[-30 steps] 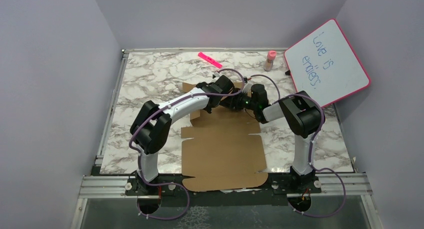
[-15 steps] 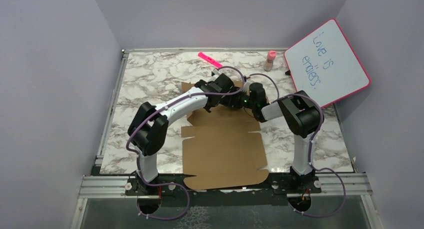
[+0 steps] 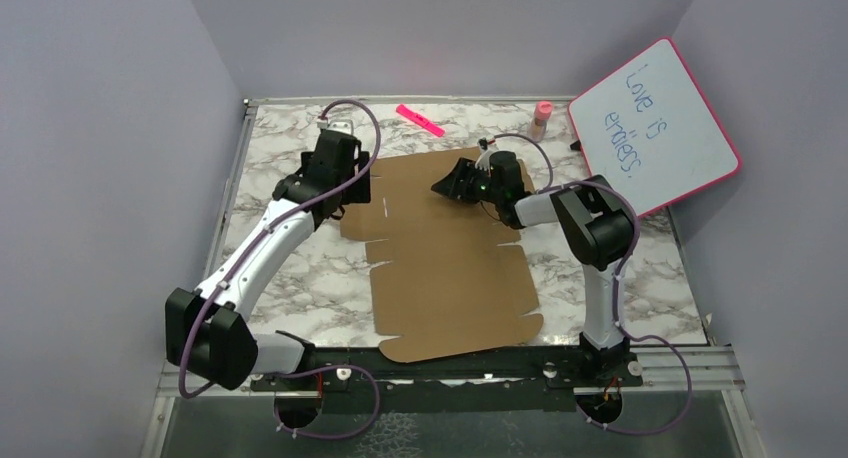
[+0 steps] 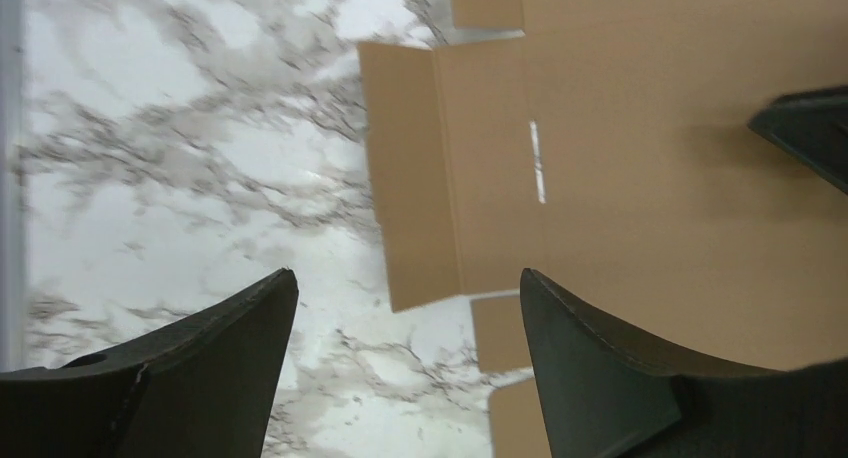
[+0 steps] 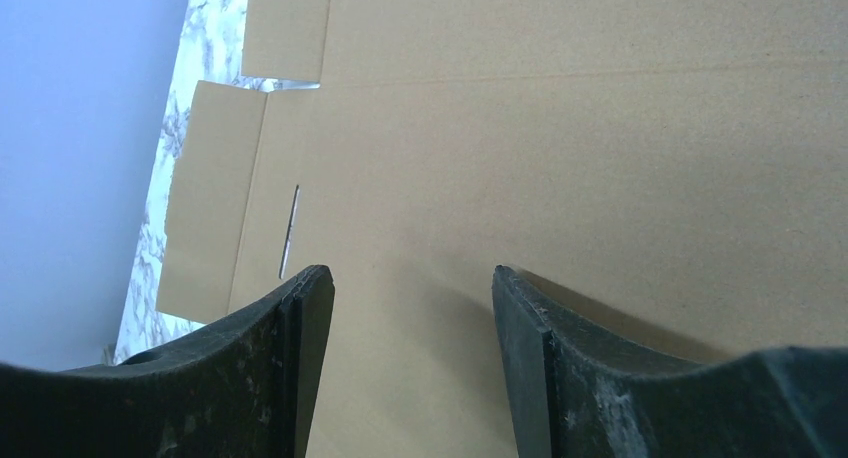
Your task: Fold the paper box
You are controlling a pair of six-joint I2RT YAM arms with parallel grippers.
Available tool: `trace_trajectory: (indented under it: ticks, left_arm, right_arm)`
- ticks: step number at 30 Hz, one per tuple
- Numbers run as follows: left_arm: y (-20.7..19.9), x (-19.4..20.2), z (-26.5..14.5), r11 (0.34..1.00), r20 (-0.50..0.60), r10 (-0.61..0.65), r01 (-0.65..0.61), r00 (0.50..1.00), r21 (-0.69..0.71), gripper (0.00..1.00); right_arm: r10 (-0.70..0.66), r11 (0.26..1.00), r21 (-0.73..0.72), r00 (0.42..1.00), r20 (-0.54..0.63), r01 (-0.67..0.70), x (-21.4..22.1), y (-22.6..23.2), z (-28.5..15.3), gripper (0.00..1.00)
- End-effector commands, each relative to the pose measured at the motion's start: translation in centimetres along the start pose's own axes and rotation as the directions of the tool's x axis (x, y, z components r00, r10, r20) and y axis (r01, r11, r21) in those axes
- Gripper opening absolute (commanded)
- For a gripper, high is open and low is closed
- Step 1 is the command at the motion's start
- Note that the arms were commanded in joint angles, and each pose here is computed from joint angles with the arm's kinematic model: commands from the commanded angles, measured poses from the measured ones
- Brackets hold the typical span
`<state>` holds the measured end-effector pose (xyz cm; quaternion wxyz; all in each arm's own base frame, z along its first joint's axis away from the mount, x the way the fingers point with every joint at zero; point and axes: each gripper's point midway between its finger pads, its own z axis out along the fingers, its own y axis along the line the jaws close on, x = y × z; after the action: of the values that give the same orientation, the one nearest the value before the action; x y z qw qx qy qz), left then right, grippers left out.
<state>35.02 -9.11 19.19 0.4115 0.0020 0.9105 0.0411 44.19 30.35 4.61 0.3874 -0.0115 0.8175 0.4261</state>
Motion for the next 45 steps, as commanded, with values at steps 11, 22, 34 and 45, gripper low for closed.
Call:
trace_trajectory:
  ticks: [11,22,34,45]
  left_arm:
    - [-5.4,8.5,-0.3,0.829,-0.204,-0.334,0.390,0.920,0.401,0.89]
    - [-5.9,11.8,2.2,0.805,-0.248,-0.388,0.457,0.888,0.378,0.92]
    - [-6.3,14.6,3.9,0.803,-0.305,-0.383,0.477,0.872,0.356,0.92]
    - [-8.0,16.1,4.1,0.771,-0.382,-0.367,0.507,0.848,0.385,0.89]
  right_arm:
    - [-0.068,0.997,-0.035,0.997,-0.021,0.068,1.3,2.3,-5.3,0.68]
    - [-0.028,0.999,-0.028,0.994,-0.106,0.025,6.3,0.4,-7.4,0.68]
    - [-0.039,0.999,-0.022,0.991,-0.126,0.037,7.8,-0.5,-7.6,0.68]
    - [-0.054,0.998,-0.019,0.991,-0.125,0.052,8.0,-0.5,-7.6,0.68]
